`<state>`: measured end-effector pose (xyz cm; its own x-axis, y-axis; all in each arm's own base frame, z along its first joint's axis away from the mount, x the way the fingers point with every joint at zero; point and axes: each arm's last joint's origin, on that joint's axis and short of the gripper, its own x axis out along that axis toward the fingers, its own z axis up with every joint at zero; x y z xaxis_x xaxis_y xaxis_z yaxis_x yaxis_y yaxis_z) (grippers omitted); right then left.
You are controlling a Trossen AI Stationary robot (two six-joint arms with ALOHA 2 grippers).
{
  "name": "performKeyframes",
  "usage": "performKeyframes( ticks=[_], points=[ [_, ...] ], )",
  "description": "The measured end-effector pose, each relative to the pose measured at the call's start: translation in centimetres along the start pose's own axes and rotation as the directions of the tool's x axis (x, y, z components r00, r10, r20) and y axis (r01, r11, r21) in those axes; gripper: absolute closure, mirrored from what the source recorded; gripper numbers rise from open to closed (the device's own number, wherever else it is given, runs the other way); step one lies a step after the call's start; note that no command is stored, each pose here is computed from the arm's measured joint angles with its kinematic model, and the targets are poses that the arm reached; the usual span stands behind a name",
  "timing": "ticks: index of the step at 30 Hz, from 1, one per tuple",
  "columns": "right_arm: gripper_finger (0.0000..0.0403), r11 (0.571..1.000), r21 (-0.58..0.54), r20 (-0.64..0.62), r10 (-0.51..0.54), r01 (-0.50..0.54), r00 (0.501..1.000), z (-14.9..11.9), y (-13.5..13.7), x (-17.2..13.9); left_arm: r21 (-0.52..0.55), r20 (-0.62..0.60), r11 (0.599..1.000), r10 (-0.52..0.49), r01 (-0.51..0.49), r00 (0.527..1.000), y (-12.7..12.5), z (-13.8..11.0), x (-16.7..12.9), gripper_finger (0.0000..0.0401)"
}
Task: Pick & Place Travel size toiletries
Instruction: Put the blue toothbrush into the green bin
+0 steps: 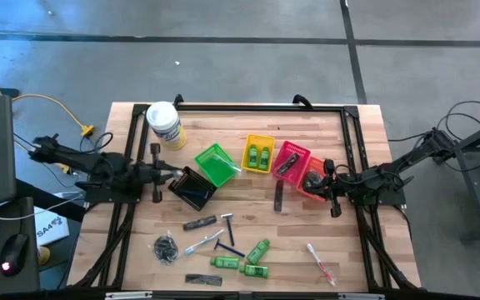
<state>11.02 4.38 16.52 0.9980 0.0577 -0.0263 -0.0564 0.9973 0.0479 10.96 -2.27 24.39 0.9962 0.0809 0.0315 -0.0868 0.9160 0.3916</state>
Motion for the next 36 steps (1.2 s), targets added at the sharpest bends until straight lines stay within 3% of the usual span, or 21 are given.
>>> performKeyframes(
  ticks=[6, 9, 12, 16, 22, 27, 36],
  points=[
    [0.0399, 1.0, -0.001, -0.002, 0.0, 0.0, 1.0, 0.0, 0.0, 0.0, 0.224, -0.2, 0.973, 0.0, 0.046, 0.98, -0.4, 2.9, 4.6, 0.0389],
    [0.0399, 1.0, -0.002, -0.005, 0.0, 0.0, 1.0, -0.1, 0.0, 0.0, 0.261, -0.294, 0.964, 0.038, 0.042, 0.955, 0.2, 3.7, 7.4, 0.0389],
    [0.0399, 1.0, -0.003, -0.008, -0.001, 0.001, 1.0, -0.1, 0.0, 0.0, 0.227, -0.352, 0.972, 0.028, 0.057, 0.936, 1.7, 3.3, 9.9, 0.0389],
    [0.0399, 1.0, -0.009, -0.026, -0.001, 0.001, 1.0, -0.3, 0.0, 0.1, 0.119, -0.375, 0.976, -0.124, 0.18, 0.919, 4.4, 1.2, 12.4, 0.0389],
    [0.0399, 1.0, -0.008, -0.06, -0.003, 0.002, 0.998, -0.7, 0.1, 0.3, 0.018, -0.331, 0.922, -0.359, 0.387, 0.873, 6.4, -3.1, 14.8, 0.0389],
    [0.0399, 1.0, -0.012, -0.068, -0.005, 0.004, 0.998, -0.8, 0.1, 0.4, -0.024, -0.335, 0.911, -0.396, 0.412, 0.855, 7.4, -5.8, 16.0, 0.0389],
    [0.0399, 1.0, -0.01, -0.065, -0.005, 0.004, 0.998, -0.7, 0.1, 0.4, -0.107, -0.417, 0.885, -0.454, 0.454, 0.787, 6.6, -9.6, 17.2, 0.0389]
  ],
)
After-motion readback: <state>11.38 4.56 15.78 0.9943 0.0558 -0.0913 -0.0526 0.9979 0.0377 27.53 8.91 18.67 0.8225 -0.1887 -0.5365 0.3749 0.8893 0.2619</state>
